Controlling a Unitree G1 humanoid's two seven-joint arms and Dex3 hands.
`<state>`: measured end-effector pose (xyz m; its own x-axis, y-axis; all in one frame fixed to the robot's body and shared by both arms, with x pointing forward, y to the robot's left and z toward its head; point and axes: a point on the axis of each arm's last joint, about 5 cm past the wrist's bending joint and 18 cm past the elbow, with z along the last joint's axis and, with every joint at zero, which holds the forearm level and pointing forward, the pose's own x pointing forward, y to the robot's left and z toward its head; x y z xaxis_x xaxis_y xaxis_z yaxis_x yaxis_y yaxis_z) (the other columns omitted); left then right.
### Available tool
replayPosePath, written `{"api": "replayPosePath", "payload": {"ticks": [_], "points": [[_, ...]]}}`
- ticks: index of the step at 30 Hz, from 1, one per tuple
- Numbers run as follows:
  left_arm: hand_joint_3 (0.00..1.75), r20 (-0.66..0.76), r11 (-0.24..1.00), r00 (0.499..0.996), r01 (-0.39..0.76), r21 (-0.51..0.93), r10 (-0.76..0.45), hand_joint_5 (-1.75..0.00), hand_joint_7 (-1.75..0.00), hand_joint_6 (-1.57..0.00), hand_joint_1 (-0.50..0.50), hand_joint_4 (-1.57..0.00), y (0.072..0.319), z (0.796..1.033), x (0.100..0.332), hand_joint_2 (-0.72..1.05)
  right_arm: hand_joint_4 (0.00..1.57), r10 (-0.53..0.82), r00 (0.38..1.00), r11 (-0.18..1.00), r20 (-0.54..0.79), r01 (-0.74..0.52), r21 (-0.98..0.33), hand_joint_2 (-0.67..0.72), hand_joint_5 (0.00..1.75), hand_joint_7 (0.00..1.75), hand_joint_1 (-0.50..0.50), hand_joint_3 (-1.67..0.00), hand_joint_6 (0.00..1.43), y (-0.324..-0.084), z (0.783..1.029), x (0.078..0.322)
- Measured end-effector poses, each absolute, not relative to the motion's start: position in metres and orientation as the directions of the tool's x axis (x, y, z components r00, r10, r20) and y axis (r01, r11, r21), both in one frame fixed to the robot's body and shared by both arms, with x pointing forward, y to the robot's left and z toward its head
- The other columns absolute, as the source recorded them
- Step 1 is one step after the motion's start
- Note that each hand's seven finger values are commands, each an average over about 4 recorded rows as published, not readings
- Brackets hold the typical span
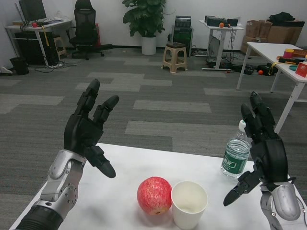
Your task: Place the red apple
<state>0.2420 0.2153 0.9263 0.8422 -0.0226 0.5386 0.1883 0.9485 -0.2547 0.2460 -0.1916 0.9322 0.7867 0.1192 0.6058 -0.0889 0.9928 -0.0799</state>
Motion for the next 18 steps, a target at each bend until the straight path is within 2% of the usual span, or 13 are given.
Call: {"api": "replayPosePath", "payload": {"ticks": [7, 12, 14, 18], "points": [[0.0, 0.542, 0.947, 0.84, 0.19, -0.259, -0.02, -0.62, 0.0, 0.0, -0.48, 0.0, 0.2141, 0.9271, 0.2442, -0.55, 0.0, 0.116, 0.792, 0.993, 0.599, -0.084, -0.081, 0.72, 0.0, 0.07, 0.16, 0.0, 0.0, -0.1923, 0.9307, 0.2464], [0.0, 0.539, 0.945, 0.842, 0.184, -0.269, -0.01, -0.62, 0.0, 0.0, -0.48, 0.0, 0.2127, 0.9246, 0.2461, -0.55, 0.0, 0.117, 0.791, 0.993, 0.6, -0.084, -0.083, 0.72, 0.0, 0.07, 0.14, 0.0, 0.0, -0.1923, 0.9316, 0.2478], [0.04, 0.541, 0.946, 0.841, 0.181, -0.27, -0.007, -0.56, 0.0, 0.0, -0.48, 0.0, 0.2126, 0.9241, 0.2462, -0.55, 0.0, 0.116, 0.792, 0.993, 0.599, -0.082, -0.084, 0.72, 0.0, 0.07, 0.15, 0.0, 0.0, -0.1925, 0.9314, 0.2482], [0.0, 0.547, 0.946, 0.837, 0.174, -0.273, 0.003, -0.44, 0.0, 0.0, -0.48, 0.0, 0.2121, 0.923, 0.2471, -0.55, 0.0, 0.115, 0.794, 0.993, 0.596, -0.08, -0.085, 0.72, 0.0, 0.07, 0.12, 0.0, 0.0, -0.1928, 0.9311, 0.2487]]}}
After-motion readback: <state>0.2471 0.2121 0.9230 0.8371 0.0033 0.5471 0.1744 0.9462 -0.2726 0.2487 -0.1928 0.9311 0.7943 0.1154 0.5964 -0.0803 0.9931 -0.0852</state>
